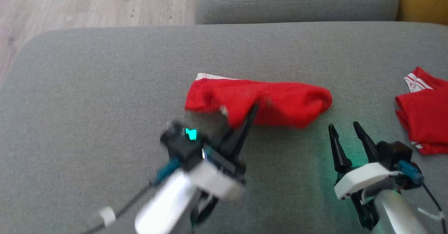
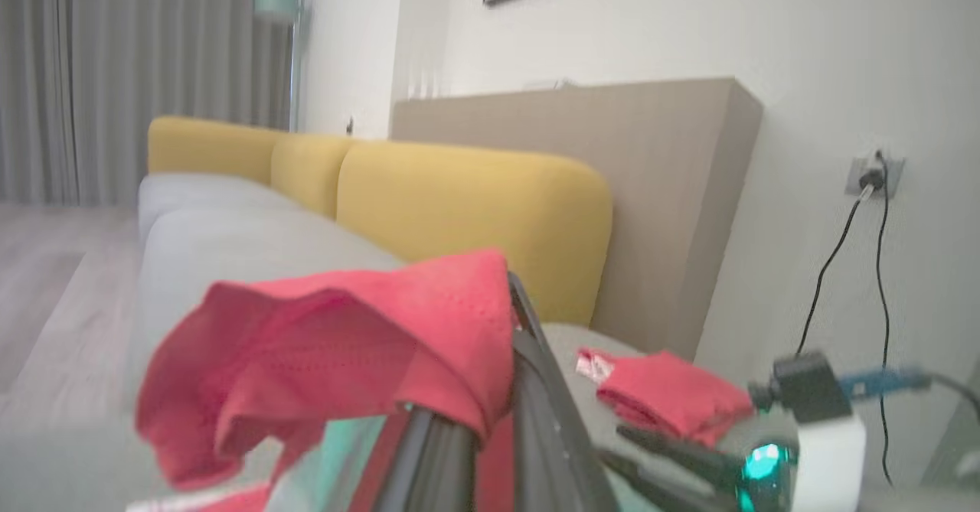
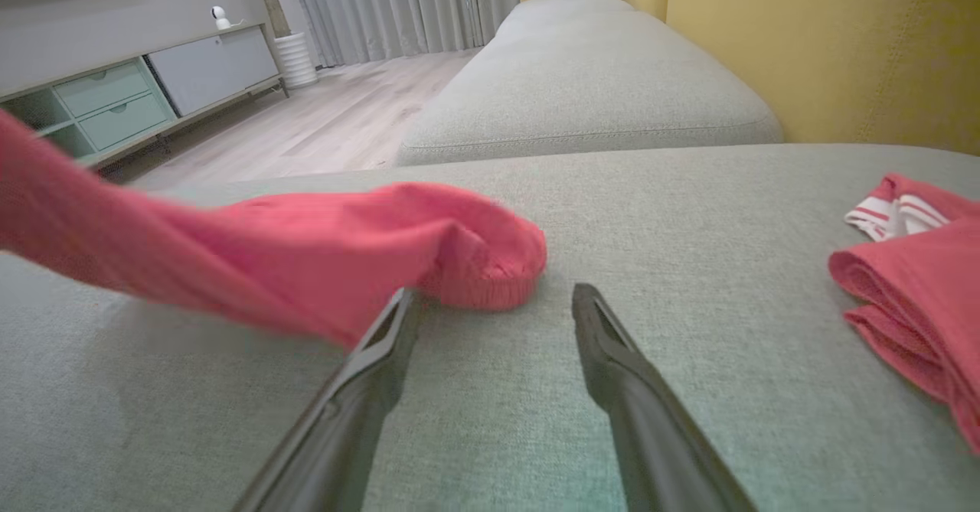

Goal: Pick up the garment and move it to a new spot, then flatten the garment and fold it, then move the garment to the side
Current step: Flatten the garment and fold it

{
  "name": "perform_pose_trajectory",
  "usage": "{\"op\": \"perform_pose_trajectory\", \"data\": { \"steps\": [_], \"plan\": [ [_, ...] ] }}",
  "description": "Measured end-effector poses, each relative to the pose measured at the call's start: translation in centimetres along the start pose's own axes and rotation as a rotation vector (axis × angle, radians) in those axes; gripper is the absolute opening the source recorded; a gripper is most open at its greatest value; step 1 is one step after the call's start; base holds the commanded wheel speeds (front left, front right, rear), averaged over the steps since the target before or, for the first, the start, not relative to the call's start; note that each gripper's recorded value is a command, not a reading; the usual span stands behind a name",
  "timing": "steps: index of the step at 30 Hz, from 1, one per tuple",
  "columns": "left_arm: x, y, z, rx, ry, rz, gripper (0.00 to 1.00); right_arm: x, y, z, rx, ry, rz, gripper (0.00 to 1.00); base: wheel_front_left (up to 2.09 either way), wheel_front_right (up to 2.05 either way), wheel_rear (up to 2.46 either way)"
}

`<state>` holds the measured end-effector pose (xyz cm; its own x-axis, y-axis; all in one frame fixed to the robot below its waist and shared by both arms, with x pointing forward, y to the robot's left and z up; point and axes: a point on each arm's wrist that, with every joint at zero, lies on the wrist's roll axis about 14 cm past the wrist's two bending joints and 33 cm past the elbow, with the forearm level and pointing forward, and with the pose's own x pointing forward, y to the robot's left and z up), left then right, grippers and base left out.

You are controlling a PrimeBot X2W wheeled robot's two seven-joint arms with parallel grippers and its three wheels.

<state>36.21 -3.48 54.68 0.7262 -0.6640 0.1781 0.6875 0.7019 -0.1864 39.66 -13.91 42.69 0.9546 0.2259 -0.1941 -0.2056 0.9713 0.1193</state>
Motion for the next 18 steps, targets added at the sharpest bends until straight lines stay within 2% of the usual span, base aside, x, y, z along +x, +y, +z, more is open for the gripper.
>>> {"op": "perform_pose_trajectory", "data": {
  "steps": [4,7,10,11,14,15,16,17,18],
  "plan": [
    [2.7,-1.1,6.1,0.021,-0.165,-0.082,0.0,-0.7,-0.7,-0.6,0.017,0.009,-0.032,1.0,0.0,0.0,0.0],
    [3.2,-0.5,7.8,-0.031,-0.217,-0.058,0.0,-0.9,-0.9,-1.1,0.032,0.019,-0.047,1.0,0.0,0.0,0.0],
    [3.1,3.2,6.5,-0.055,-0.186,0.081,0.0,-0.7,-1.0,-1.2,0.032,0.02,-0.051,1.0,0.0,0.0,0.0],
    [2.3,6.5,3.6,-0.064,-0.103,0.195,0.0,-0.6,-1.1,-1.4,0.035,0.027,-0.055,1.0,0.0,0.0,0.0],
    [-0.7,11.5,-1.7,-0.055,0.057,0.381,0.0,-0.3,-1.0,-1.9,0.039,0.04,-0.05,1.0,0.0,0.0,0.0],
    [-2.0,13.2,-3.2,-0.063,0.103,0.449,0.28,-0.1,-0.8,-2.1,0.039,0.045,-0.045,1.0,0.0,0.0,0.0],
    [-3.4,14.5,-4.7,-0.068,0.15,0.507,0.82,0.0,-0.6,-2.2,0.037,0.051,-0.037,1.0,0.0,0.0,0.0],
    [-4.9,15.7,-5.9,-0.071,0.191,0.557,1.0,0.1,-0.3,-2.4,0.035,0.056,-0.028,1.0,0.0,0.0,0.0],
    [-6.1,16.9,-6.6,-0.068,0.217,0.608,1.0,0.2,-0.1,-2.5,0.034,0.06,-0.02,1.0,0.0,0.0,0.0]
  ]
}}
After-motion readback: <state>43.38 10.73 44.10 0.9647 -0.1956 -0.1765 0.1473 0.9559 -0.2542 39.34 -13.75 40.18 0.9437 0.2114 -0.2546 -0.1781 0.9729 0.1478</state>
